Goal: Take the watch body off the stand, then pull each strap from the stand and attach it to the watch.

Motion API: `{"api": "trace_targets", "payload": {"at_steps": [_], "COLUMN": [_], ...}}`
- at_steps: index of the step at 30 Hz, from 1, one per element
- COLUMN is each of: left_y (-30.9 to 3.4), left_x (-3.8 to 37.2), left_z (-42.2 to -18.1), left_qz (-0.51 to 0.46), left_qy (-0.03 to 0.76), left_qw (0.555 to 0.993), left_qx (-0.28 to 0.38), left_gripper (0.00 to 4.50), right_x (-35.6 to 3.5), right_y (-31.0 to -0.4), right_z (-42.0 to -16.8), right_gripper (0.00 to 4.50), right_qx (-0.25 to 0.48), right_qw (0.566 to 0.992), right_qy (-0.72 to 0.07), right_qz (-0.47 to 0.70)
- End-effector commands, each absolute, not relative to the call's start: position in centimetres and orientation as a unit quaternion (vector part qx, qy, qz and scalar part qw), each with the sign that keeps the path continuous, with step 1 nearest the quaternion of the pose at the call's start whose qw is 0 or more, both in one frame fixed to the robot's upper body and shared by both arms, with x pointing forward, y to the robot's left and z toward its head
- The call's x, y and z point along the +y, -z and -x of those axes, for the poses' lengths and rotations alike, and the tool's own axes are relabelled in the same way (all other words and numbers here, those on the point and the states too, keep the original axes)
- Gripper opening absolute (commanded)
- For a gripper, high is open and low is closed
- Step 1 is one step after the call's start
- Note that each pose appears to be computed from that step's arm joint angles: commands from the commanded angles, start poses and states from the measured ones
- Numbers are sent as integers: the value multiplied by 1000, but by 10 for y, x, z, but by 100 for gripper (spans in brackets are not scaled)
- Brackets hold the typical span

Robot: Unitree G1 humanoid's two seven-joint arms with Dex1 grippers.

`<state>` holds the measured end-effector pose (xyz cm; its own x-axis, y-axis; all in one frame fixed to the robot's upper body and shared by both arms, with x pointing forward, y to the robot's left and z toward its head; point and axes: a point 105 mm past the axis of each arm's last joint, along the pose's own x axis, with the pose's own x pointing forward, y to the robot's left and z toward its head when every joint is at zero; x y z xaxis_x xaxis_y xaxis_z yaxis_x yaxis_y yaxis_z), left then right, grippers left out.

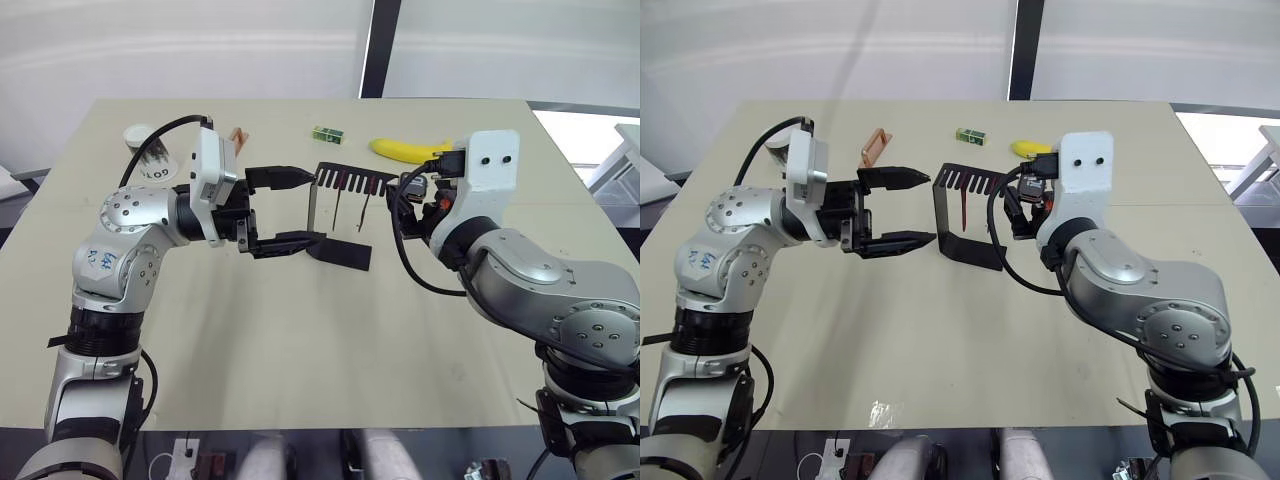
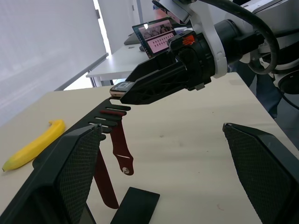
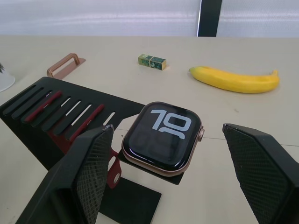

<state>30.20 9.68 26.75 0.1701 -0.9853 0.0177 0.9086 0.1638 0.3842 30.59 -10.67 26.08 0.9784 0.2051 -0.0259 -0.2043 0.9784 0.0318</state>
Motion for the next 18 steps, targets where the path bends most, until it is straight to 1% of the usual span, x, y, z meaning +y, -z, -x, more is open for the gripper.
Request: {"api": "trace_targets", "payload": {"at_steps": [1, 12, 18], "left_y": [-277, -272, -276], "left_x": [99, 99, 98], "left_z": [-296, -298, -296], "left_qz": [-160, -167, -163], "left_qy": [624, 618, 619], "left_qw": [749, 752, 751], "left_qx": [-156, -154, -161], "left_gripper": [450, 450, 450], "right_x": [-103, -102, -103], "right_y": [-275, -276, -275], "right_z": [-302, -303, -303], "right_gripper": [396, 396, 396], "right_qx": [-15, -16, -16], "right_qw": [993, 992, 993], "right_qy": [-115, -123, -120], "right_qz": [-14, -9, -10]}}
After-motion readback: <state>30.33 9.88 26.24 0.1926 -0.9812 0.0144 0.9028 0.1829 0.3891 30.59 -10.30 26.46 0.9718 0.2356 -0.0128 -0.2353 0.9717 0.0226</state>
